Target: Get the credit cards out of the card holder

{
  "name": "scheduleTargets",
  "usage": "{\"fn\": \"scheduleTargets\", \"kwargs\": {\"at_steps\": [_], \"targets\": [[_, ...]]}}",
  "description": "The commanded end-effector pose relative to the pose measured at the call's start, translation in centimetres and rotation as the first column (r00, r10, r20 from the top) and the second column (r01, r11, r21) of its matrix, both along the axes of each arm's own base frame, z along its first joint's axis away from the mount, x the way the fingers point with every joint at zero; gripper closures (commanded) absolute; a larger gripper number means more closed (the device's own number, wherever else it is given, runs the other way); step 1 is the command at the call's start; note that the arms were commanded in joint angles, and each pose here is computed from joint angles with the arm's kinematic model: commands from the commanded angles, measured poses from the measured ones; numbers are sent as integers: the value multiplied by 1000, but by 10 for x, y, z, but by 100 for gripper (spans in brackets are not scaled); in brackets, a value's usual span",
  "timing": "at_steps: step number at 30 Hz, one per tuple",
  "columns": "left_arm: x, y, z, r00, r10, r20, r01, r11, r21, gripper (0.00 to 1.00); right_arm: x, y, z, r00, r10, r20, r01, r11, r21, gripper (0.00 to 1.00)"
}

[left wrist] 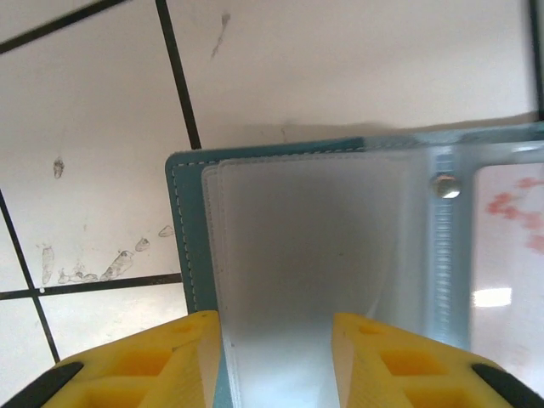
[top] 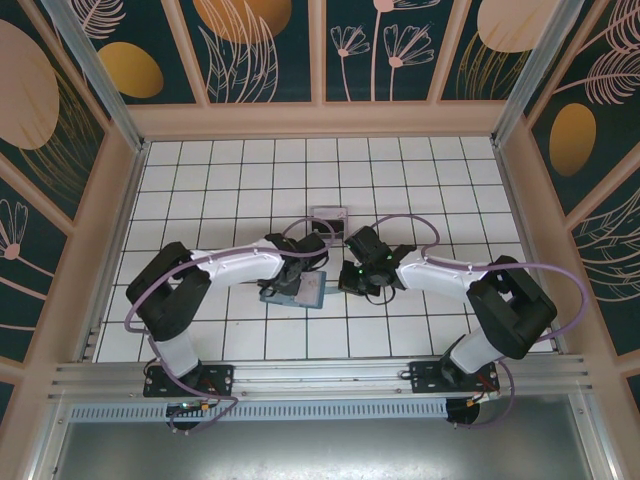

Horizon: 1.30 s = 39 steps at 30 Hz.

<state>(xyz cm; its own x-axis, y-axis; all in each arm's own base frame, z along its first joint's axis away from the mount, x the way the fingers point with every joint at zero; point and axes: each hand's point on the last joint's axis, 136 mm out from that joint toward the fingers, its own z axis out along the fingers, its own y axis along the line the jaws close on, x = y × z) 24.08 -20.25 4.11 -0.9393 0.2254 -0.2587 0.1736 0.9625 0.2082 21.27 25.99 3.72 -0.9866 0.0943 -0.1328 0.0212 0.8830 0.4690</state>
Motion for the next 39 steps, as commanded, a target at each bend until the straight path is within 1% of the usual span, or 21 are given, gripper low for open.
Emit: {"fn": "scheduleTargets", "kwargs": {"at_steps": [1,3,8,11,13,17,19,22,24,26,29,31,34,37,39], "targets": [[3,-21,26,999,-18,47,24,990,-141,58,8,0,8,1000,-2,27,2,1000,-17,93],[4,-24,32,998,-12,56,21,985,-169,58,8,0,9,1000,0,29,0,1000,-16,93],[9,-26,41,998,0,67,13,982,-190,59,9,1,12,999,7,36,-7,1000,-21,93],[12,-37,50,998,1,66,17,962,-273,61,11,-2,13,999,5,40,-4,1000,-30,93],[15,-47,57,998,5,63,17,938,-347,62,13,-4,14,999,4,43,-3,999,-36,93],[19,-58,66,999,11,41,9,888,-460,63,16,-7,17,999,0,53,2,999,-40,93],[19,-64,65,1000,7,18,4,861,-508,64,17,-8,18,999,0,54,2,999,-43,93],[16,-80,62,1000,-10,-15,-1,809,-588,66,19,-9,19,998,-1,60,4,999,-51,93],[12,-89,53,999,-20,-49,-16,774,-633,67,21,-11,19,998,-1,64,5,998,-64,93],[9,-95,43,996,-22,-81,-37,748,-663,67,23,-14,19,998,-5,68,11,996,-85,93],[5,-95,25,992,-14,-123,-74,731,-679,68,26,-18,21,997,-6,75,14,993,-115,93],[4,-92,20,991,1,-132,-92,721,-687,68,28,-17,24,997,-5,78,14,993,-114,92],[5,-85,18,990,27,-137,-118,690,-714,68,31,-15,34,996,-4,91,14,994,-111,83],[3,-81,14,989,40,-145,-135,666,-733,68,35,-15,45,994,-9,108,22,992,-122,72],[0,-79,11,987,43,-152,-143,659,-739,68,37,-12,54,993,-10,118,22,994,-106,68]]}}
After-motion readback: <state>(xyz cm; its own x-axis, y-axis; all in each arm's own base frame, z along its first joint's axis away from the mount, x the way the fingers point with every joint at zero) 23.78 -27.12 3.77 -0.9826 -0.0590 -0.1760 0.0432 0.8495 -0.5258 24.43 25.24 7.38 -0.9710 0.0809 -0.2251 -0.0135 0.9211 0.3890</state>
